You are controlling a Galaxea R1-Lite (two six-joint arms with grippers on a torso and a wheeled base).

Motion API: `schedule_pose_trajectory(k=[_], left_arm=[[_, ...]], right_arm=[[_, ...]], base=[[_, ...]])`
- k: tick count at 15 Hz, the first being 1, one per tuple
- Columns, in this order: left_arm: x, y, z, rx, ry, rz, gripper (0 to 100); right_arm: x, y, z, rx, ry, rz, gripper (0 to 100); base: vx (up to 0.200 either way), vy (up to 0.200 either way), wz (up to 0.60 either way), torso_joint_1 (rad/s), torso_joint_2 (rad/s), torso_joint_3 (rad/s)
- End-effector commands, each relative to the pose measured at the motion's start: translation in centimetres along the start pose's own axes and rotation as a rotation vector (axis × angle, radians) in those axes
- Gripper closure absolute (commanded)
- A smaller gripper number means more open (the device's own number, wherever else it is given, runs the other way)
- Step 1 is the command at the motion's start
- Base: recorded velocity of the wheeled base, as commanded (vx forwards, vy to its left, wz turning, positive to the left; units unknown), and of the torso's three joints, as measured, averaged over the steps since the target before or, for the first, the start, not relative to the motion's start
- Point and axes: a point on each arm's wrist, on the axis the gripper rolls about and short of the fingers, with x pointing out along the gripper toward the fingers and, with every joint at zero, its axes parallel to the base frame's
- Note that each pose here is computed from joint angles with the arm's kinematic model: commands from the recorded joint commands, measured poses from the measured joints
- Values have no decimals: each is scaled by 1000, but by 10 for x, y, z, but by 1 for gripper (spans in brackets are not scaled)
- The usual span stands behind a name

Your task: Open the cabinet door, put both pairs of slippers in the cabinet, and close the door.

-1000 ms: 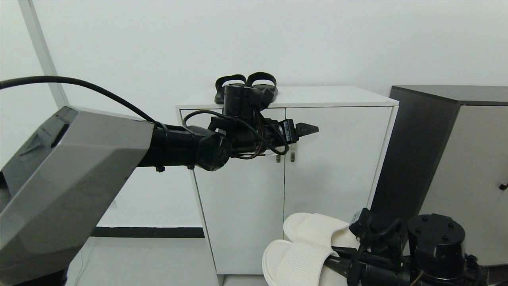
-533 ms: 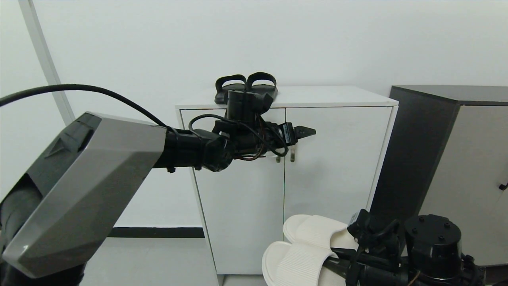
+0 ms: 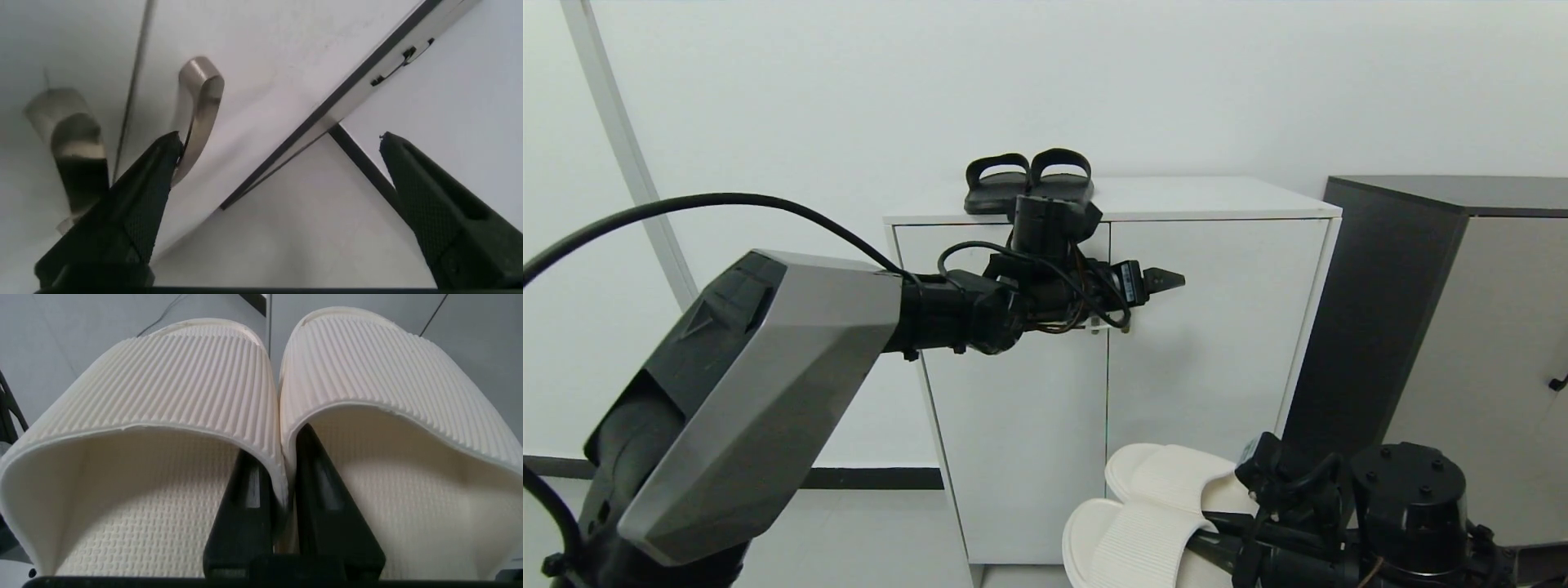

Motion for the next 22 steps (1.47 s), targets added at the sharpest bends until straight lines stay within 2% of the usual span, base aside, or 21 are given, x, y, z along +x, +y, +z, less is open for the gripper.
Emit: schedule_pose_trajectory(k=[1,4,8,11,15,18,20,22], left_arm=[[3,0,-3,-2,8,-2,100],[0,-3,-5,-5,16,-2,100],[-16,-9,-13,-16,55,9,100],[-35,-18,-21,-3,33,-12,100],[-69,-31,-31,3,37,-22,100],[-96,-41,-33,17,21,-33,100],[-103,-34,-29,24,-6,-37,100],[-97,-11,-17,15,-19,-31,100]], right_arm=[[1,0,-1,0,2,1,100],[0,1,-2,1,7,5,100],[-2,4,-6,2,27,26,100],[-8,14,-12,-11,31,108,100],[-8,17,-13,-16,29,121,100],[-8,18,-13,-19,31,124,100],[-7,19,-13,-25,31,128,100],[-7,21,-13,-28,33,131,100]], base=[[0,0,0,0,0,0],[0,0,0,0,0,0],[0,0,0,0,0,0],[0,0,0,0,0,0],[0,0,0,0,0,0],[0,0,0,0,0,0],[0,0,0,0,0,0],[0,0,0,0,0,0]])
